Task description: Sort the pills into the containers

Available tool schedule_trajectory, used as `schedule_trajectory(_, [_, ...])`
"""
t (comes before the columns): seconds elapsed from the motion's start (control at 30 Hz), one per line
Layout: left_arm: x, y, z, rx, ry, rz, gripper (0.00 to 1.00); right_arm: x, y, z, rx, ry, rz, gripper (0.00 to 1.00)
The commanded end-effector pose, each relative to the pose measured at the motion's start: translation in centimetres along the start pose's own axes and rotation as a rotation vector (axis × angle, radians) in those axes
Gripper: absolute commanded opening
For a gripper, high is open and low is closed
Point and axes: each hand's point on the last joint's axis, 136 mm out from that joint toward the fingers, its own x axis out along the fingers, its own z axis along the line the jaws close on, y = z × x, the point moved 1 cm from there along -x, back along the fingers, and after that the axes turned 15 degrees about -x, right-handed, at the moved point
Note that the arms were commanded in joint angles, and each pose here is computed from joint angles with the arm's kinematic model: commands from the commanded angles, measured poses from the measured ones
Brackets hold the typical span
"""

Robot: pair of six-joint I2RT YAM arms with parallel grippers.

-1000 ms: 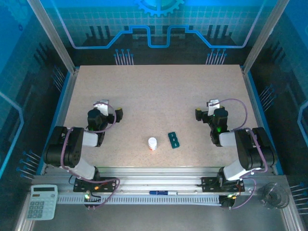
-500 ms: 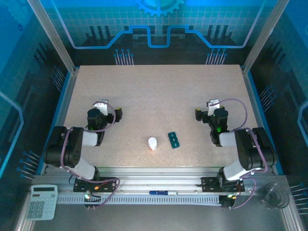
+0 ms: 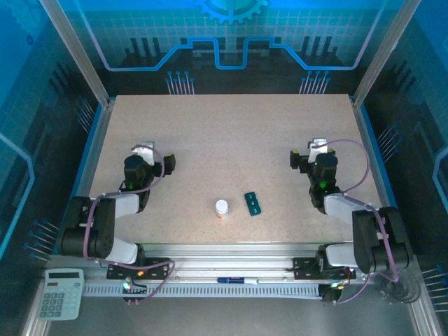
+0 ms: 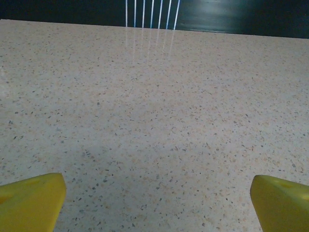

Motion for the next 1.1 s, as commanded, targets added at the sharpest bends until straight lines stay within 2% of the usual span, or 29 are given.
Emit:
schedule_trajectory(0.0, [-0.4, -1.2, 0.1, -0.048, -0.039, 0.019, 0.99, -0.6, -0.8, -1.2, 0.151, 0.029, 0.083, 1.00])
schedule_trajectory(0.07, [-0.6, -1.6, 0.1, -0.072, -0.053, 0.035, 0.99, -1.2, -1.2, -2.3, 0.319, 0.050, 0.104, 1.00])
schedule_trajectory(0.13, [-0.9, -2.2, -0.1, -0.096, -0.060, 0.043, 0.99, -1.5, -2.3, -2.1, 0.379, -0.013, 0.080, 1.00])
schedule_trajectory(0.4, [-1.6, -4.4, -1.6, -0.276, -0.083, 0.135, 0.99, -3.0, -4.0, 3.1, 0.409, -0.350, 0.142, 1.00])
schedule_trajectory(0.5, [-1.6, -4.2, -2.5, -0.321, -0.078, 0.182, 0.99, -4.2, -4.4, 6.6, 0.338, -0.477, 0.188, 1.00])
schedule_trajectory(0.73, [-1.3, -2.9, -3.9, -0.382, -0.075, 0.255, 0.99, -9.0, -3.5, 15.4, 0.010, -0.674, 0.242, 0.99])
schedule_trajectory(0.9, [-0.9, -1.7, -4.7, -0.399, -0.078, 0.315, 0.99, -12.4, -1.7, 19.7, -0.196, -0.742, 0.243, 0.99])
schedule_trajectory(1.07, [-0.8, -1.5, -5.6, -0.403, -0.065, 0.333, 0.99, -15.2, 0.3, 22.9, -0.355, -0.790, 0.193, 1.00])
